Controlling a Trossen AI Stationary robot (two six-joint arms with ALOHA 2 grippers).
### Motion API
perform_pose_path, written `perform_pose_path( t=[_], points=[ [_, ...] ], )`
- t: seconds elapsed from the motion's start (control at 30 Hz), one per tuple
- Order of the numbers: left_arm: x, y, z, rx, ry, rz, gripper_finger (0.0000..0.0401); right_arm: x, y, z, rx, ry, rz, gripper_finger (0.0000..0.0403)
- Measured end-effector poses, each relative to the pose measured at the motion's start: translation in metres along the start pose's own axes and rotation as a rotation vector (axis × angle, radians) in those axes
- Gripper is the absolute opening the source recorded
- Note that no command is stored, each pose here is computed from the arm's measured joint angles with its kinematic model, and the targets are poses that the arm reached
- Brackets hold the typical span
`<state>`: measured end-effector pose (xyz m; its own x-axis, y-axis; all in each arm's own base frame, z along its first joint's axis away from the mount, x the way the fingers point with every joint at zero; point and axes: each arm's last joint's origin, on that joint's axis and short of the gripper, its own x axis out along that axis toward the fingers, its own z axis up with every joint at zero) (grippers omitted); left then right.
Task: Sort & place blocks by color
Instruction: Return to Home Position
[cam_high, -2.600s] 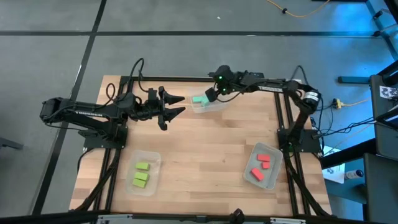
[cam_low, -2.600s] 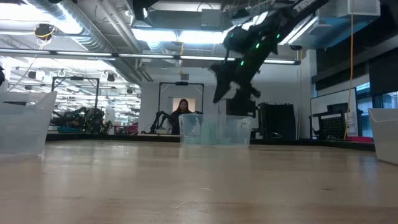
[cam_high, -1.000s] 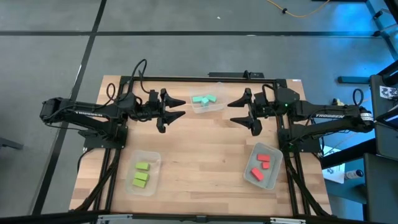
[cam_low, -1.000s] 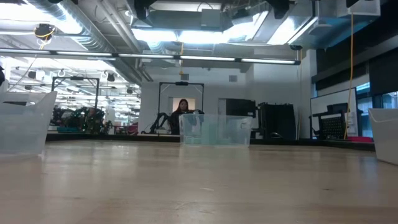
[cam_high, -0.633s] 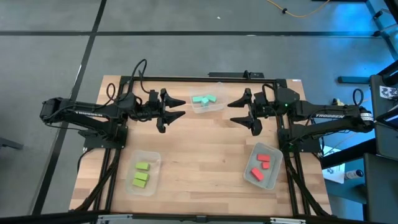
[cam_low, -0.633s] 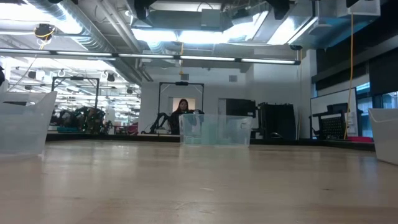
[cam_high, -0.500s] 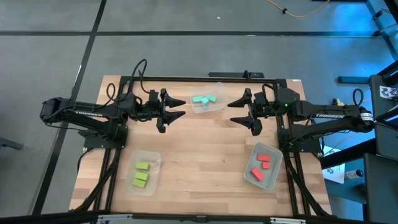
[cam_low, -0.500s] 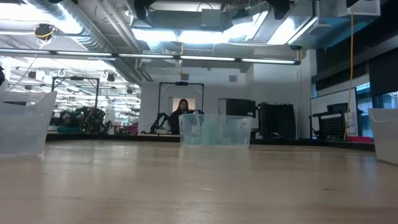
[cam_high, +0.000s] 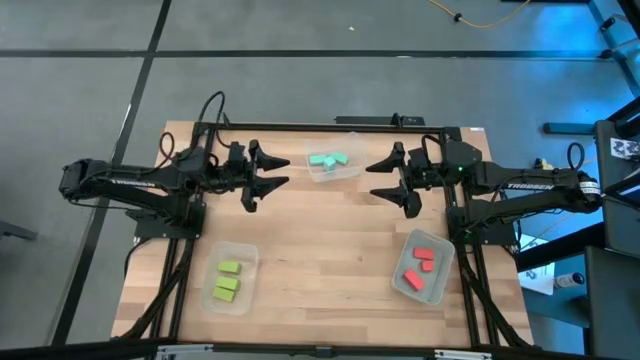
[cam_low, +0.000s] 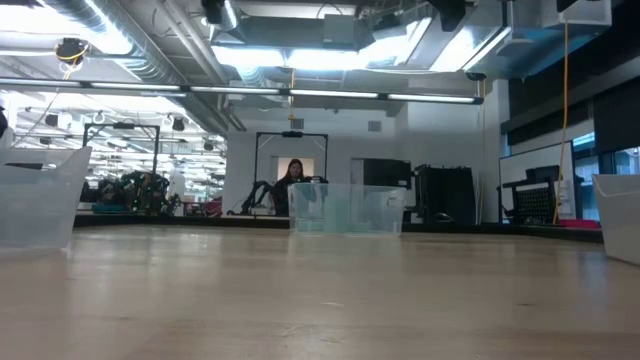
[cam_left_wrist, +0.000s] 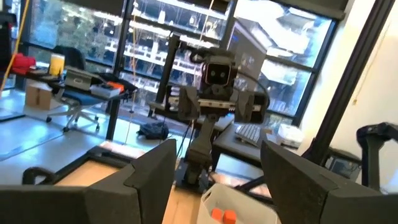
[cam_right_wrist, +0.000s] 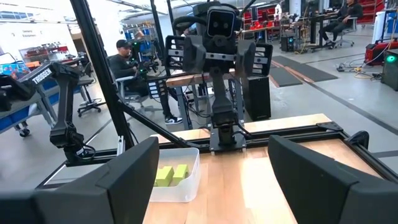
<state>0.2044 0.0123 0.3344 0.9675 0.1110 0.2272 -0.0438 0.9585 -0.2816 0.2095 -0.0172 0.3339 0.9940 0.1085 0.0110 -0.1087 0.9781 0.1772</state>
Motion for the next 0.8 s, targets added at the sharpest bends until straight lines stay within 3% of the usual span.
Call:
perform_pose_path(
  t=[0.3, 0.53, 0.8],
  points=[
    [-0.026, -0.002, 0.013, 0.041, 0.034, 0.018, 0.016, 0.0, 0.0, 0.0, 0.0, 0.0, 0.0, 0.0304],
    [-0.043, -0.002, 0.02, 0.074, 0.013, 0.015, 0.002, 0.0, 0.0, 0.0, 0.001, 0.0, 0.0, 0.0304],
    [-0.069, 0.006, -0.002, 0.018, -0.021, 0.023, 0.0001, 0.0, 0.0, 0.0, -0.001, 0.0, 0.0, 0.0304]
  ],
)
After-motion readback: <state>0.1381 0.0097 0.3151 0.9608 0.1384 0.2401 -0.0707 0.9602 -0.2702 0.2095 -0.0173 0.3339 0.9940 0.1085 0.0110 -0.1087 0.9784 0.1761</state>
